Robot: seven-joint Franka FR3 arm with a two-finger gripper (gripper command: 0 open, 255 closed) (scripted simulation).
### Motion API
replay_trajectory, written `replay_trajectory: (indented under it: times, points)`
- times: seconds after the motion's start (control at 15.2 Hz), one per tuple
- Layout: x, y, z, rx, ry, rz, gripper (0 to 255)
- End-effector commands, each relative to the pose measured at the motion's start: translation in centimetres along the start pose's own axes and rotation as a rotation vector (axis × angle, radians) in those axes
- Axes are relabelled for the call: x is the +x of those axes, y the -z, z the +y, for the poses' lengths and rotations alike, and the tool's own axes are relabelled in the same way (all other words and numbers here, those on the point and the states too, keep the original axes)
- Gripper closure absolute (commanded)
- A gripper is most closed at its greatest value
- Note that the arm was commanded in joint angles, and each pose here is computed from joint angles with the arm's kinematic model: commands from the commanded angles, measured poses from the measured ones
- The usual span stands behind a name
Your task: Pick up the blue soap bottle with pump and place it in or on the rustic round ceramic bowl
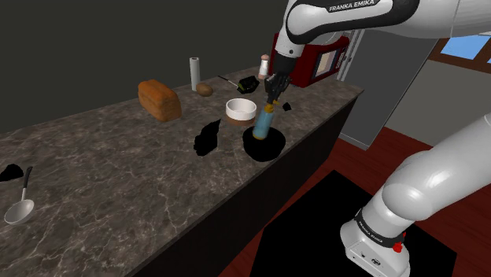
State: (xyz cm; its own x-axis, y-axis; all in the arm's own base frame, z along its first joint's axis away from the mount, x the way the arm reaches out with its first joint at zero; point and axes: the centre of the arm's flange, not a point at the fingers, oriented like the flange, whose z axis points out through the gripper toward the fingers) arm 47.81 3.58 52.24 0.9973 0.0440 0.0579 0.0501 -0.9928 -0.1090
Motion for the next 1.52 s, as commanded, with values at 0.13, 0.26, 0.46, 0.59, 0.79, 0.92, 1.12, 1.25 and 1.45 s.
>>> replay_trajectory:
  times: [0.13, 0.26, 0.46, 0.59, 0.79, 0.92, 1.12, 1.25, 1.45]
  points:
    - [-0.1, -2.3, 0.3, 0.0, 0.0, 0.001, 255]
    - [-0.1, -2.3, 0.3, 0.0, 0.0, 0.001, 255]
    - [-0.1, -2.3, 0.3, 0.0, 0.0, 0.001, 255]
    - [-0.1, -2.3, 0.3, 0.0, 0.0, 0.001, 255]
    - [-0.1, -2.3, 0.3, 0.0, 0.0, 0.001, 0]
    - [-0.1, -2.3, 0.3, 0.0, 0.0, 0.001, 0]
    - [-0.1, -0.9, 0.3, 0.0, 0.0, 0.001, 0]
    - [-0.1, 1.7, 0.3, 0.0, 0.0, 0.001, 0]
    - [-0.1, 2.7, 0.3, 0.0, 0.0, 0.001, 0]
